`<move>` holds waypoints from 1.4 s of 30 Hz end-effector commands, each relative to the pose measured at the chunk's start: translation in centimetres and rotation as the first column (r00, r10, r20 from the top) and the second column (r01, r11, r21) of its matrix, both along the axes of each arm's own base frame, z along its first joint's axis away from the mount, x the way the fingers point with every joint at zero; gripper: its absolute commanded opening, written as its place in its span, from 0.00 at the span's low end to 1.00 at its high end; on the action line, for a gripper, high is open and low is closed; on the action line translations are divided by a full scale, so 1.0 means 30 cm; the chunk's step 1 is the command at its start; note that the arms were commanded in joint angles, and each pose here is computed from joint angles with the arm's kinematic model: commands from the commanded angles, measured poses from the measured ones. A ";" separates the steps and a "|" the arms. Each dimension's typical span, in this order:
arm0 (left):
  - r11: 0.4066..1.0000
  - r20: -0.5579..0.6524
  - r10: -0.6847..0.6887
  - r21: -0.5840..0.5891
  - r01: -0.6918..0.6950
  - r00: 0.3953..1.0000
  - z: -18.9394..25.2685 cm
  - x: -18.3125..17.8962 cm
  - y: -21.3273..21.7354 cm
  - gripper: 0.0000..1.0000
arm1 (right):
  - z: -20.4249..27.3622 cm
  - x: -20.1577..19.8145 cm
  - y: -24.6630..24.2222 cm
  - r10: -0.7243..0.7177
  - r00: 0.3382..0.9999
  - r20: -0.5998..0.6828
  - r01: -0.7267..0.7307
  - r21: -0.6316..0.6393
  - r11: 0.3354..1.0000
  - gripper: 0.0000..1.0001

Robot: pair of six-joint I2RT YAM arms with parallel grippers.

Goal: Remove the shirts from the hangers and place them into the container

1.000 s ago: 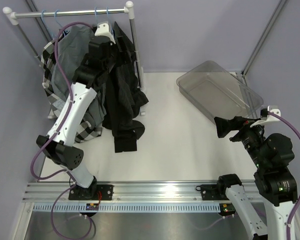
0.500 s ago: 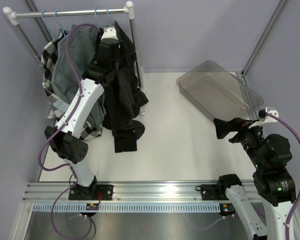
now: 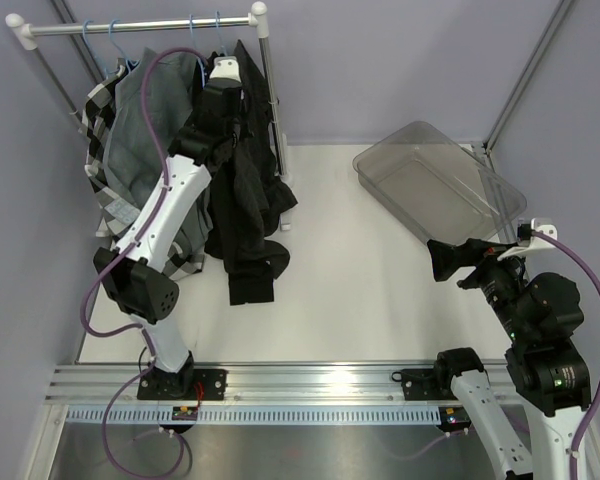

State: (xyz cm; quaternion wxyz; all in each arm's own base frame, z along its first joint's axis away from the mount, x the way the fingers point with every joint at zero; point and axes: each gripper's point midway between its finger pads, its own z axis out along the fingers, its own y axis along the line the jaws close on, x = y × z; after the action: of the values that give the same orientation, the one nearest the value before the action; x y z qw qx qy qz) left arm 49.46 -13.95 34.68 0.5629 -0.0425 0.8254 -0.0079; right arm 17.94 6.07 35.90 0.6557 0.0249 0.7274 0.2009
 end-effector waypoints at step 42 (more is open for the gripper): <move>0.576 -0.020 -0.811 -0.194 0.794 0.584 -0.075 -0.997 -0.278 0.00 | -0.121 0.144 0.070 0.048 0.968 -0.247 -0.035 0.056 0.998 0.99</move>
State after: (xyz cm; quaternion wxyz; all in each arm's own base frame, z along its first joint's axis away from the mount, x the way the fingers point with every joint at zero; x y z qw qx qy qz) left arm 20.09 -18.95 31.72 0.4461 0.2366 0.8121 -0.2924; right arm 22.06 7.05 30.23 0.5417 0.0606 0.8152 0.1957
